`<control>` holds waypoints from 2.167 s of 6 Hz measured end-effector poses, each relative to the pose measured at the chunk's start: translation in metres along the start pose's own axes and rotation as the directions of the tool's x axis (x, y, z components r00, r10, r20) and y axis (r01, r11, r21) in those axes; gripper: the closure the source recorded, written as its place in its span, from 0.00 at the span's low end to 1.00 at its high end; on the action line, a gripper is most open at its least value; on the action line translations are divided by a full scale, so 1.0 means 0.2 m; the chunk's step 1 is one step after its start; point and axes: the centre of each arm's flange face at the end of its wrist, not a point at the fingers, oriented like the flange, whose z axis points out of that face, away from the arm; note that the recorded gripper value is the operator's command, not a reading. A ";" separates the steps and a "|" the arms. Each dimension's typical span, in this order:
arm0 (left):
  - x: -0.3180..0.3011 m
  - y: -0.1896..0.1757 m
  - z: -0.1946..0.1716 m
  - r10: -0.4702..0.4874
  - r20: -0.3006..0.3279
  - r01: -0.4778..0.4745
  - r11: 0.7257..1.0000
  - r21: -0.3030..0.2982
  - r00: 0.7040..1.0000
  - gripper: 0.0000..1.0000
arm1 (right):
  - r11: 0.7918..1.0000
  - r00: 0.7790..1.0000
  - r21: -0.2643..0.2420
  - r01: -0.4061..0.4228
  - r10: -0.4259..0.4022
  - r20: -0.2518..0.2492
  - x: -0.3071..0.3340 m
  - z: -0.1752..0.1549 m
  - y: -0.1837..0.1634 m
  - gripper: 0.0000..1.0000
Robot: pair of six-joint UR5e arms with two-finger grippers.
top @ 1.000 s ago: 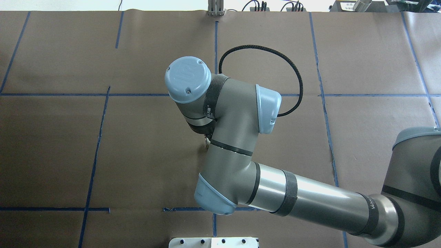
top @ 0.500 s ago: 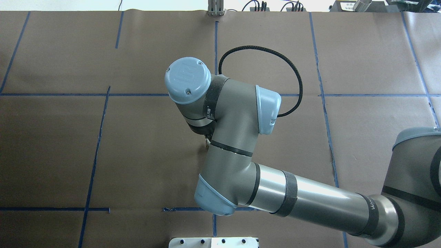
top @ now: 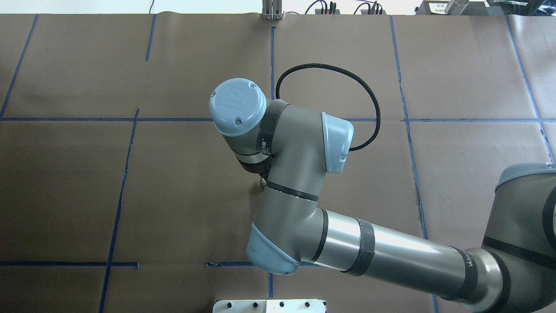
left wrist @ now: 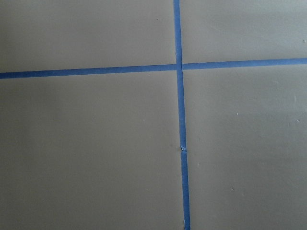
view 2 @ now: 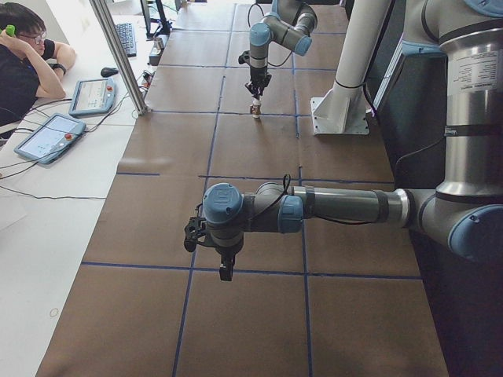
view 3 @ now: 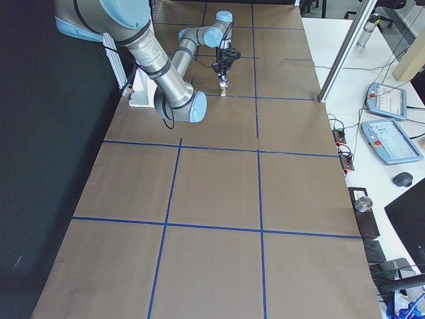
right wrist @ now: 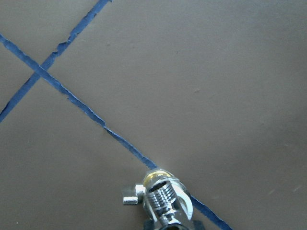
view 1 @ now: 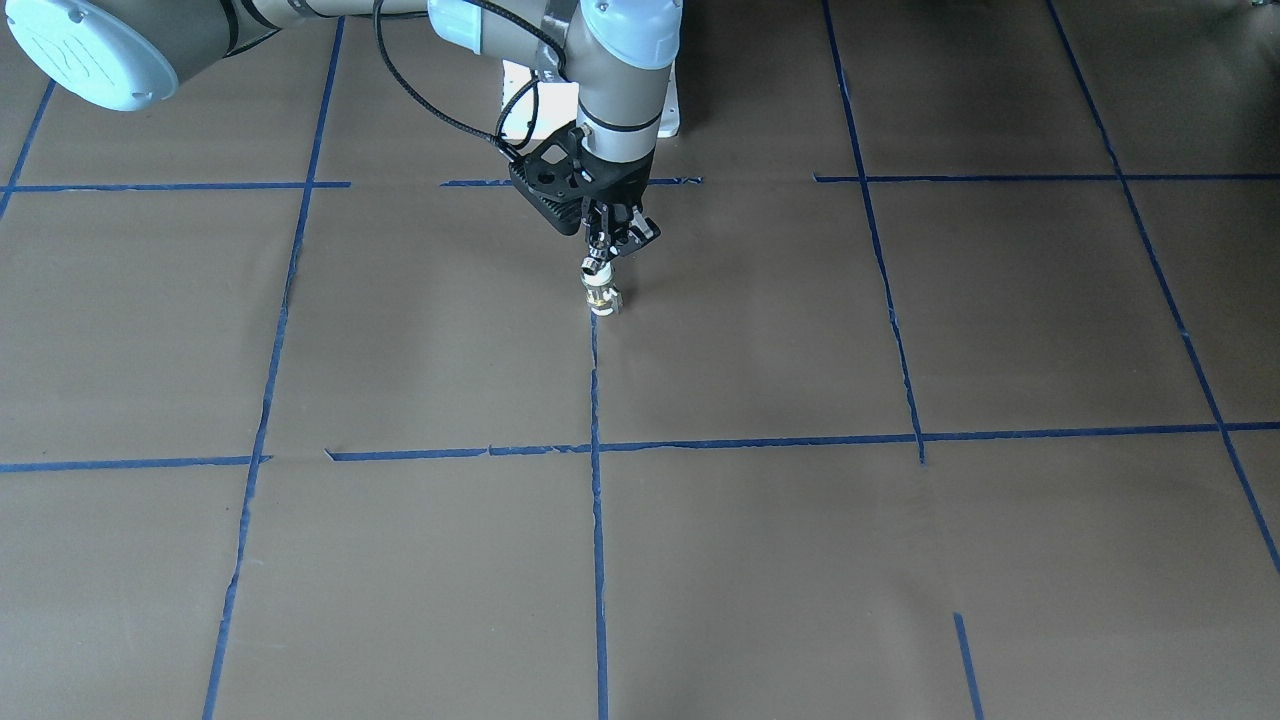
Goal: Assemble PPR valve and pipe with both arms
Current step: 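Lower the chrome fitting into the top of the white valve with the right gripper, then open the right gripper and raise it away from the assembled valve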
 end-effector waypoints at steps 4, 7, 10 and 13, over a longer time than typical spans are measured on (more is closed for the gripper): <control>0.00 0.00 0.00 0.001 0.000 -0.001 1.000 0.001 1.000 0.00 | 0.999 0.999 -0.001 0.042 -0.042 -0.006 0.01 0.02 0.00 0.00; 0.00 -0.01 0.00 0.003 0.000 -0.003 1.000 0.000 1.000 0.00 | 0.994 0.993 -0.002 0.111 -0.110 0.029 -0.03 -0.09 -0.08 0.00; 0.00 -0.01 0.01 0.005 0.001 -0.005 1.000 -0.002 1.000 0.00 | 0.926 0.928 -0.069 0.372 -0.370 0.039 -0.05 -0.26 -0.91 0.00; 0.00 0.00 0.01 0.011 0.007 -0.011 1.000 -0.005 1.000 0.00 | 0.739 0.742 -0.098 0.667 -0.670 0.002 0.52 -0.36 -2.25 0.00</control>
